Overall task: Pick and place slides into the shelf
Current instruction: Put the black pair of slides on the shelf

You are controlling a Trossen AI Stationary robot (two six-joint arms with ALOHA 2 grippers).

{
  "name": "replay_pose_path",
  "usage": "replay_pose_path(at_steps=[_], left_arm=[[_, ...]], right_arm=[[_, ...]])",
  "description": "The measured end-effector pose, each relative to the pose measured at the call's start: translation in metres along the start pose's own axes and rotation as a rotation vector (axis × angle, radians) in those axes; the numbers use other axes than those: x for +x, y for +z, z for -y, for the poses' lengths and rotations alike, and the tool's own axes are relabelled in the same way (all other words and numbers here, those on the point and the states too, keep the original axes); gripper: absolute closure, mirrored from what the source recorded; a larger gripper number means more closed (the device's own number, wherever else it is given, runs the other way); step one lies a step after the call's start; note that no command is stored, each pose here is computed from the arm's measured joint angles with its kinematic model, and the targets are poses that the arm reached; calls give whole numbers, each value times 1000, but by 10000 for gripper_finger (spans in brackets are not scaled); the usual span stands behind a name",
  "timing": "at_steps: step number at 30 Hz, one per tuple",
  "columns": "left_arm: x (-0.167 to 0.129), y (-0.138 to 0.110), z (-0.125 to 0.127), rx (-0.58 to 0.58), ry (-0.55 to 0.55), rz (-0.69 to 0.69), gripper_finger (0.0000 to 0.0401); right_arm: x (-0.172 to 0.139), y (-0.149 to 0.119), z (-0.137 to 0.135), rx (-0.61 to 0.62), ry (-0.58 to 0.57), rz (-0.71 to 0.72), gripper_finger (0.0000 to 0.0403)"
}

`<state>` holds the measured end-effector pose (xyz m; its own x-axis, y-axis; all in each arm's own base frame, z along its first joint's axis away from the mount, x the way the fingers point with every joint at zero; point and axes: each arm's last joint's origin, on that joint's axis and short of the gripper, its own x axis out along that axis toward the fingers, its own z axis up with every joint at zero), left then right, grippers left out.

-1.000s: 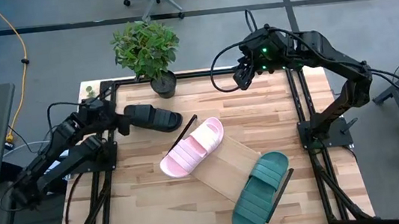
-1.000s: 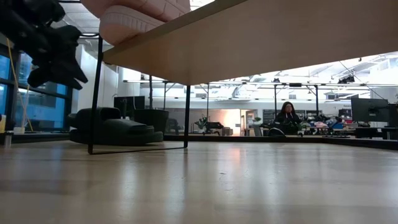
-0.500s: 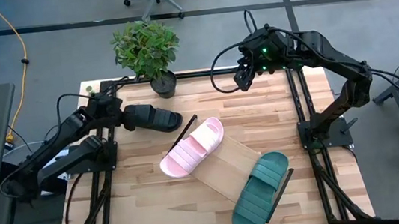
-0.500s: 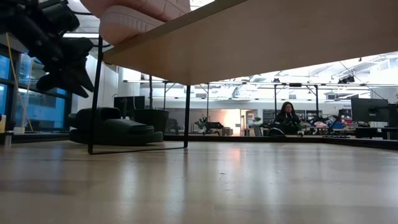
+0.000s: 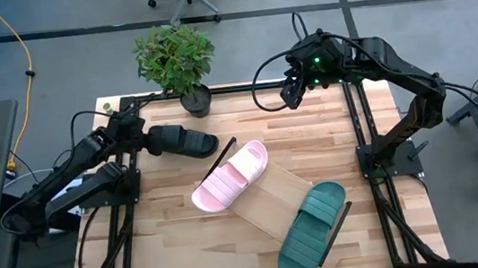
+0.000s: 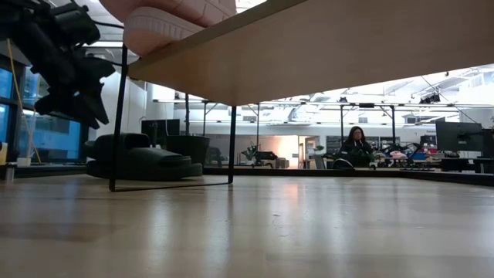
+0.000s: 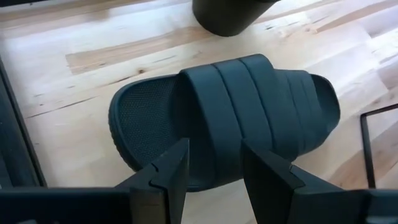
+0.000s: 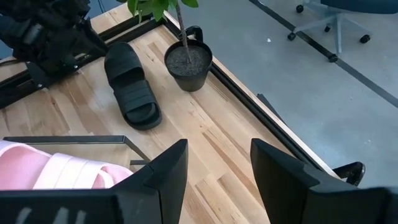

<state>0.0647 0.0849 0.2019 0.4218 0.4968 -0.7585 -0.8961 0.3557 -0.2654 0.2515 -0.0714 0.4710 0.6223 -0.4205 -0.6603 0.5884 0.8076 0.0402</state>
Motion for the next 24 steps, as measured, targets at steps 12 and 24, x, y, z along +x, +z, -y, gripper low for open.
replay_pose_path(at_steps=[12,24], left_arm=[[8,8,-13,-48,-13,-47,268],[8,18,-33,-134,-138,-4,268]], right_arm=[[0,0,0,0,0,1,236],[0,0,0,0,0,1,236]])
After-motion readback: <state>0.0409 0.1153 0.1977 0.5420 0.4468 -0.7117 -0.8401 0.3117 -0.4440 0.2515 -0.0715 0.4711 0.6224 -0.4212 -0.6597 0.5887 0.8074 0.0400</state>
